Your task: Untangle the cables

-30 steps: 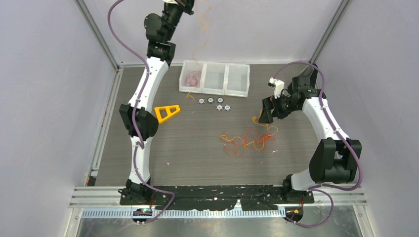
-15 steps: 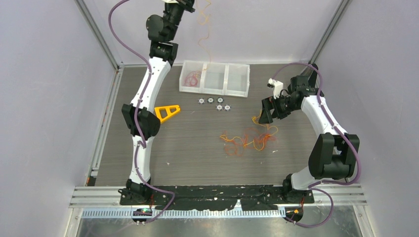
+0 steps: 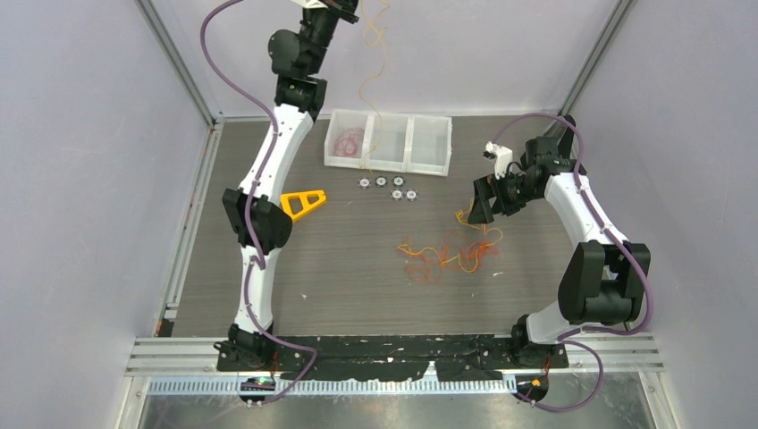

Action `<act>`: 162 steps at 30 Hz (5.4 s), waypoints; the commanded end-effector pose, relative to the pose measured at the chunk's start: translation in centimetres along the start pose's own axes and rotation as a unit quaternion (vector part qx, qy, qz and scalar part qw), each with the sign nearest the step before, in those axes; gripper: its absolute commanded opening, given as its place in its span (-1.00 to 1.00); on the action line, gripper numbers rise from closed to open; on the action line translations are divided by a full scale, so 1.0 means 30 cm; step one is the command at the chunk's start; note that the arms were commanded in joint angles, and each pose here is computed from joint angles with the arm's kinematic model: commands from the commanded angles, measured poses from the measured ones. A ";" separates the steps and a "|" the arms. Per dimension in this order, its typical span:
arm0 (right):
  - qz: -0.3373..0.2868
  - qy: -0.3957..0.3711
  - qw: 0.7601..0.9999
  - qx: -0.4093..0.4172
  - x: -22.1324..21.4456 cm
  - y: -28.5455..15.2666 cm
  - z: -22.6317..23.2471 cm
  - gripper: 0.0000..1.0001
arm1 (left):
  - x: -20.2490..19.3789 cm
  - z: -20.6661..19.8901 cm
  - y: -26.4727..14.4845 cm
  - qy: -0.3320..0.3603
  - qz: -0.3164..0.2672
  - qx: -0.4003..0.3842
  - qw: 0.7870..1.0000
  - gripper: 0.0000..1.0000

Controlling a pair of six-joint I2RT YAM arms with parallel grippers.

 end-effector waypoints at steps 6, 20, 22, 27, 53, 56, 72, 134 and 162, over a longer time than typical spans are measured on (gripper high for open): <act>-0.021 -0.018 1.000 -0.012 0.031 -0.023 0.000 0.90 | 0.142 -0.098 0.038 0.012 -0.075 -0.020 0.997 -1.00; -0.014 -0.011 1.000 -0.010 0.025 -0.014 -0.006 0.90 | -0.223 0.059 -0.053 0.071 0.011 0.066 0.995 -1.00; -0.014 -0.012 1.000 -0.012 0.029 -0.014 -0.008 0.91 | -0.277 0.062 -0.092 0.060 0.045 0.052 0.996 -1.00; -0.014 -0.017 1.000 -0.013 0.029 -0.017 -0.009 0.91 | -0.338 0.042 -0.214 0.048 0.118 0.020 0.992 -1.00; -0.015 -0.017 1.000 -0.006 0.018 -0.017 0.001 0.90 | -0.872 0.152 -0.596 0.007 0.470 0.129 0.873 -1.00; -0.012 -0.018 1.000 -0.008 0.019 -0.018 -0.002 0.91 | -0.894 0.123 -0.607 0.036 0.477 0.121 0.870 -0.98; -0.019 -0.075 0.997 0.004 0.033 -0.042 0.009 0.94 | -0.408 0.006 -0.451 -0.010 0.454 0.019 0.891 0.99; -0.146 -0.289 0.942 -0.092 0.821 0.647 0.214 -0.89 | 0.039 0.187 -1.038 -0.194 0.488 0.223 0.821 0.95; -0.135 -0.359 0.902 -0.200 0.879 0.829 0.067 -0.53 | 0.013 0.248 -1.017 -0.219 0.491 0.228 0.812 0.97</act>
Point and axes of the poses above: each gripper's point midway between its finger pads, its own y axis out along the fingers, its own z axis along the line the jaws close on, x = y × z, the point moved 8 cm from there along -y, back along the fingers, and after that the axes turned 8 degrees about -y, right-handed, at the moved point
